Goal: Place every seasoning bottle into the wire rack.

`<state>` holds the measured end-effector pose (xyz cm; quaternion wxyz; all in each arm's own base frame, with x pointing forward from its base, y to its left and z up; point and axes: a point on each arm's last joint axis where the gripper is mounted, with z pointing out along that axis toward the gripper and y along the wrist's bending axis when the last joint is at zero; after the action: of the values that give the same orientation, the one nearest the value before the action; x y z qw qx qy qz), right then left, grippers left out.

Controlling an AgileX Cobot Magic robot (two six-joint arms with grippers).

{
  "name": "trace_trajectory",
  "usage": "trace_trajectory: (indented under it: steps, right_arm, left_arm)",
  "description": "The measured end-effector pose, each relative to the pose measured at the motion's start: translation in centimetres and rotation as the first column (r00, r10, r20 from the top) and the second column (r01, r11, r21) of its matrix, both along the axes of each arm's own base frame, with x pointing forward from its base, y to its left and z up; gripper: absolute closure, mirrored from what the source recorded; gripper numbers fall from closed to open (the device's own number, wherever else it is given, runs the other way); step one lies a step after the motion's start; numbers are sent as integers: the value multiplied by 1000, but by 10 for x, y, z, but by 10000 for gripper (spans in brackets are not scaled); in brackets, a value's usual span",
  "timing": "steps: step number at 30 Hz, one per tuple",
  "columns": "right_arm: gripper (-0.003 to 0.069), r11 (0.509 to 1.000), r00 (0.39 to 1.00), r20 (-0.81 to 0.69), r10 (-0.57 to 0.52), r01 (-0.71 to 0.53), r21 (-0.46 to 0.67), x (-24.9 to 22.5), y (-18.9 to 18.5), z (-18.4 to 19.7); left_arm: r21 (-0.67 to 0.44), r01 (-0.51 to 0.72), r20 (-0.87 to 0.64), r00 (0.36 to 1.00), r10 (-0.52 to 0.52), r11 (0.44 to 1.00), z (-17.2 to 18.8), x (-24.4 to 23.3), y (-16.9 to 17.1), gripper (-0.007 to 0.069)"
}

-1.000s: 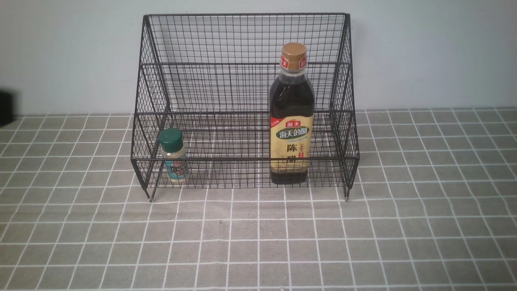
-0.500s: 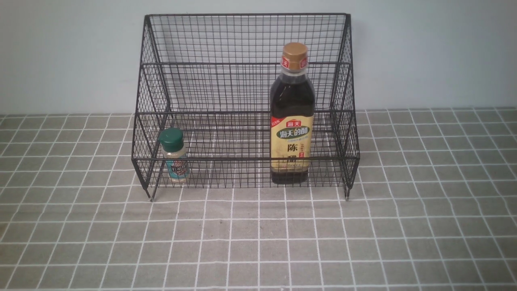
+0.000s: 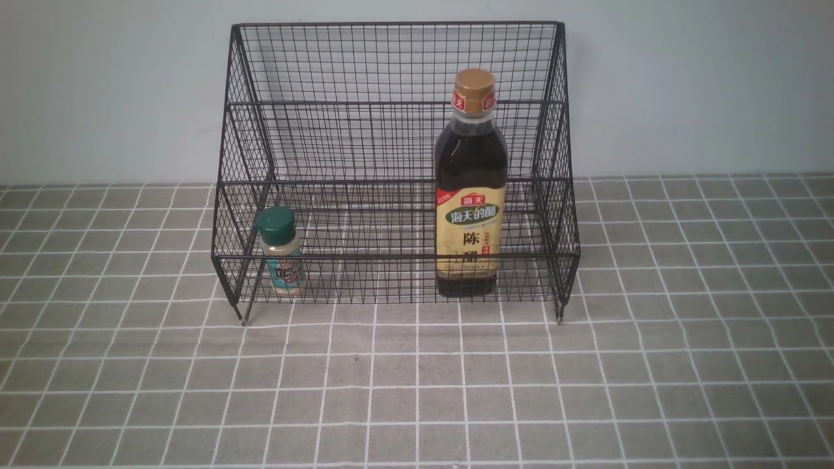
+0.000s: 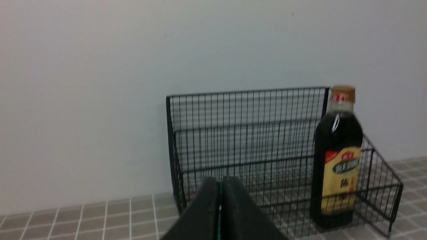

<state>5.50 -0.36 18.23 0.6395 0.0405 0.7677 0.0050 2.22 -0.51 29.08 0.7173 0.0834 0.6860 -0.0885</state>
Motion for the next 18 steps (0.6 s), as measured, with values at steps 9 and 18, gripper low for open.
trace_trajectory:
  steps: [9,18]
  right_arm:
    - [673,1000,1000,0,0,0,0,0,0,0]
    - [673,1000,1000,0,0,0,0,0,0,0]
  left_arm:
    - [60,-159,-207,964,169,985,-92,29,1,632]
    - [87,-216,-316,920,232,973,-119,30,5,632]
